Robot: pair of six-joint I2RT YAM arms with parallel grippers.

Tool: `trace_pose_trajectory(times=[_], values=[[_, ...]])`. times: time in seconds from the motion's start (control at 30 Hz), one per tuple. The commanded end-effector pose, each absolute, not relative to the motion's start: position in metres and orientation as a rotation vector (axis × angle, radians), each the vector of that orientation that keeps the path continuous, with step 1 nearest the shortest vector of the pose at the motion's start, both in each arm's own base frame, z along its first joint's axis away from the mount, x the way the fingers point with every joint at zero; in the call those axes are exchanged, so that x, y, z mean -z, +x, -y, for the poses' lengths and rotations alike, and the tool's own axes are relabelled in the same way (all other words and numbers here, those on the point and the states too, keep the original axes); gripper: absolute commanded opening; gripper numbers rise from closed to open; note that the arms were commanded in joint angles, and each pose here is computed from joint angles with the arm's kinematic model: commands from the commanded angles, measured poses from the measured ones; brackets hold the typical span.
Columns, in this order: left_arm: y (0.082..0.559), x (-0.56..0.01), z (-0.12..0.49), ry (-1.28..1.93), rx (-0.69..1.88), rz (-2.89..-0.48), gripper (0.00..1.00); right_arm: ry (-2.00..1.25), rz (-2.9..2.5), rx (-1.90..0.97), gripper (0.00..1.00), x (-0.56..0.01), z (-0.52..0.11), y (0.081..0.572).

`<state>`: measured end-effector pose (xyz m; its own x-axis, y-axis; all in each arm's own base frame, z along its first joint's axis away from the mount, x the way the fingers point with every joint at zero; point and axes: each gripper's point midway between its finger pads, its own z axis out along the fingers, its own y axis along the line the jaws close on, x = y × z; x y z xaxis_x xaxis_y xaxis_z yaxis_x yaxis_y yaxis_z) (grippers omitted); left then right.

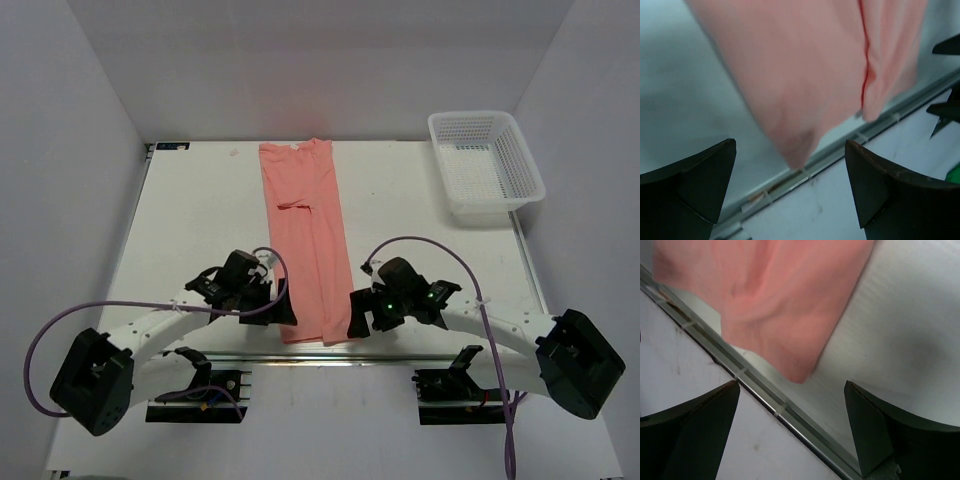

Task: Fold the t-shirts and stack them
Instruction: Grab the bottom of the folded rectangular tshirt with both arms

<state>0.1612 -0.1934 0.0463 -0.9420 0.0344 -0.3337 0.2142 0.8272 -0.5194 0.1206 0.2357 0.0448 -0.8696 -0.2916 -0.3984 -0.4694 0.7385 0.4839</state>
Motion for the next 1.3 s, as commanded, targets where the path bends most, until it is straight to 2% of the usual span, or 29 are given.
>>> trace_pose_trajectory(times=[0.0,0.23,0.47,0.57,0.6,0.67,0.7,0.73,0.8,0.87,0.9,0.93,0.97,1.0,1.1,1.27], values=[[0.132,-0.065,0.199,0.207,0.937,-2.715,0.99,-0.618,-2.598,-1.039,0.91,-0.053,-0.246,0.103],[0.093,-0.022,0.18,0.169,0.857,-2.87,0.9,-0.476,-2.626,-1.078,0.91,-0.041,-0.247,0.102],[0.092,-0.012,0.187,0.162,0.876,-2.842,0.8,-0.383,-2.659,-1.069,0.88,-0.031,-0.245,0.102],[0.094,-0.008,0.187,0.15,0.842,-2.848,0.67,-0.369,-2.672,-1.056,0.84,-0.027,-0.243,0.101],[0.093,-0.003,0.182,0.123,0.806,-2.863,0.58,-0.366,-2.682,-1.05,0.78,-0.025,-0.242,0.1],[0.093,0.0,0.18,0.115,0.775,-2.871,0.5,-0.375,-2.66,-1.073,0.74,-0.027,-0.247,0.102],[0.094,0.0,0.179,0.111,0.762,-2.868,0.41,-0.37,-2.663,-1.075,0.69,-0.027,-0.246,0.102],[0.095,0.001,0.18,0.111,0.762,-2.868,0.37,-0.367,-2.671,-1.072,0.64,-0.025,-0.246,0.101],[0.095,0.002,0.182,0.112,0.768,-2.869,0.31,-0.366,-2.69,-1.058,0.57,-0.02,-0.244,0.1],[0.097,0.003,0.182,0.109,0.758,-2.864,0.29,-0.357,-2.695,-1.053,0.54,-0.017,-0.242,0.099],[0.099,0.003,0.184,0.111,0.766,-2.854,0.24,-0.352,-2.683,-1.06,0.48,-0.018,-0.244,0.101],[0.097,0.006,0.184,0.121,0.757,-2.868,0.13,-0.349,-2.684,-1.058,0.38,-0.017,-0.244,0.101],[0.097,0.006,0.184,0.122,0.757,-2.868,0.04,-0.347,-2.677,-1.057,0.34,-0.018,-0.245,0.103],[0.097,0.007,0.187,0.126,0.771,-2.871,0.0,-0.348,-2.674,-1.054,0.27,-0.017,-0.245,0.104],[0.099,0.002,0.194,0.148,0.806,-2.854,0.0,-0.365,-2.648,-1.035,0.0,-0.017,-0.246,0.109],[0.114,-0.026,0.203,0.171,0.826,-2.781,0.0,-0.459,-2.506,-1.079,0.0,-0.038,-0.255,0.119]])
